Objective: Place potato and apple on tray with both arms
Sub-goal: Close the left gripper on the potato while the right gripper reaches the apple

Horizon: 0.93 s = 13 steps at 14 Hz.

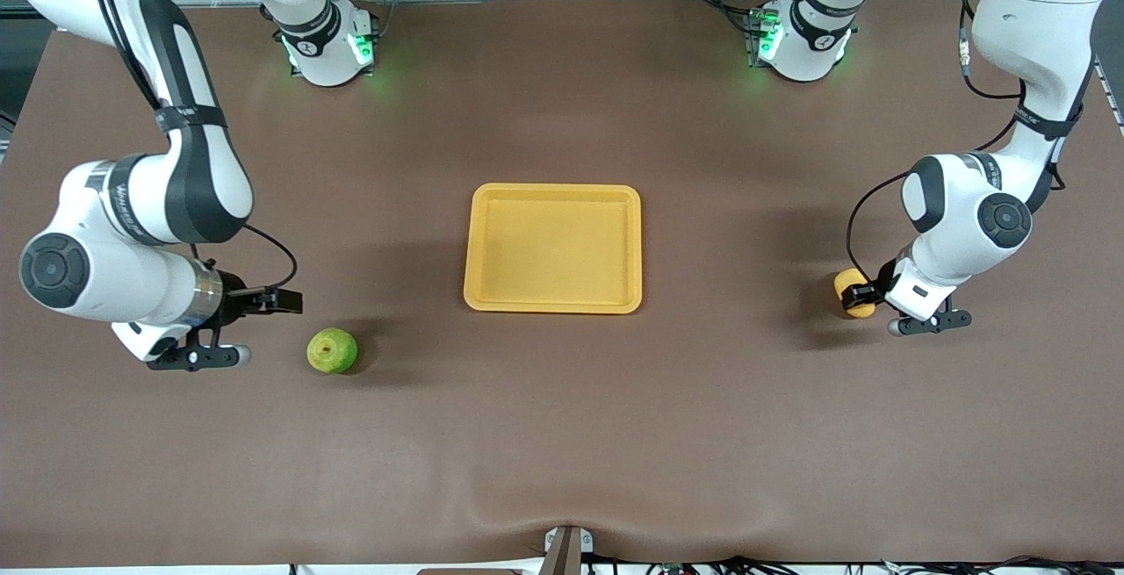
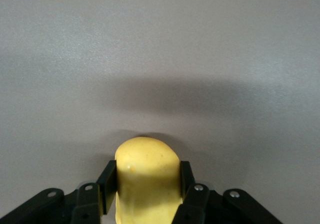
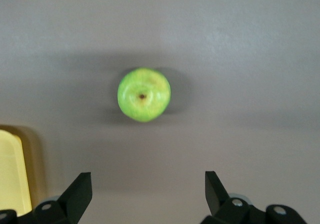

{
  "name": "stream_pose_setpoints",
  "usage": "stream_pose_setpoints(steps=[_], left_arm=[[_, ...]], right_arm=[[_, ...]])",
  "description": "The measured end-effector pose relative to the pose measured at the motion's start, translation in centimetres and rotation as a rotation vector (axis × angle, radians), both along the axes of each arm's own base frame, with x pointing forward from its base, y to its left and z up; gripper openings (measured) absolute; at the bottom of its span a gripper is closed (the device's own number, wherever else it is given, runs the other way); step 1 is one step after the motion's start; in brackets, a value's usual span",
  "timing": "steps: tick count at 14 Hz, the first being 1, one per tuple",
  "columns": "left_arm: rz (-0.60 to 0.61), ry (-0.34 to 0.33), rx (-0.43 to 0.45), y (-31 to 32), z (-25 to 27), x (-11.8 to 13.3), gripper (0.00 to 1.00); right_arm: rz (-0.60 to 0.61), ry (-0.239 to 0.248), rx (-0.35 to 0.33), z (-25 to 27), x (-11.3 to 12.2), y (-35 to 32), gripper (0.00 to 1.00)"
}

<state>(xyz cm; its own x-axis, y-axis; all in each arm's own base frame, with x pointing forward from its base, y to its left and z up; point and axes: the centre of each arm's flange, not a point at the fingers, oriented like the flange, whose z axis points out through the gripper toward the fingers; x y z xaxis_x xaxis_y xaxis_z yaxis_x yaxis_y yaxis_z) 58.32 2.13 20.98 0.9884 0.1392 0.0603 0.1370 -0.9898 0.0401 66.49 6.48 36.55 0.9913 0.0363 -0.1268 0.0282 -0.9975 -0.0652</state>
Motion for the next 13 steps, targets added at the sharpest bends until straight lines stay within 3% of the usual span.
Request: stream_pose_setpoints(steps=[5, 13], left_arm=[[-0.055, 0.031, -0.004, -3.3, 5.1, 0.2, 0.54], [-0.111, 0.039, -0.049, -13.2, 8.1, -0.2, 0.54]], right_arm=[[-0.008, -0.057, -0.001, -2.3, 1.3, 0.0, 1.00], [0.011, -0.070, -0.007, -7.9, 2.1, 1.7, 1.00]])
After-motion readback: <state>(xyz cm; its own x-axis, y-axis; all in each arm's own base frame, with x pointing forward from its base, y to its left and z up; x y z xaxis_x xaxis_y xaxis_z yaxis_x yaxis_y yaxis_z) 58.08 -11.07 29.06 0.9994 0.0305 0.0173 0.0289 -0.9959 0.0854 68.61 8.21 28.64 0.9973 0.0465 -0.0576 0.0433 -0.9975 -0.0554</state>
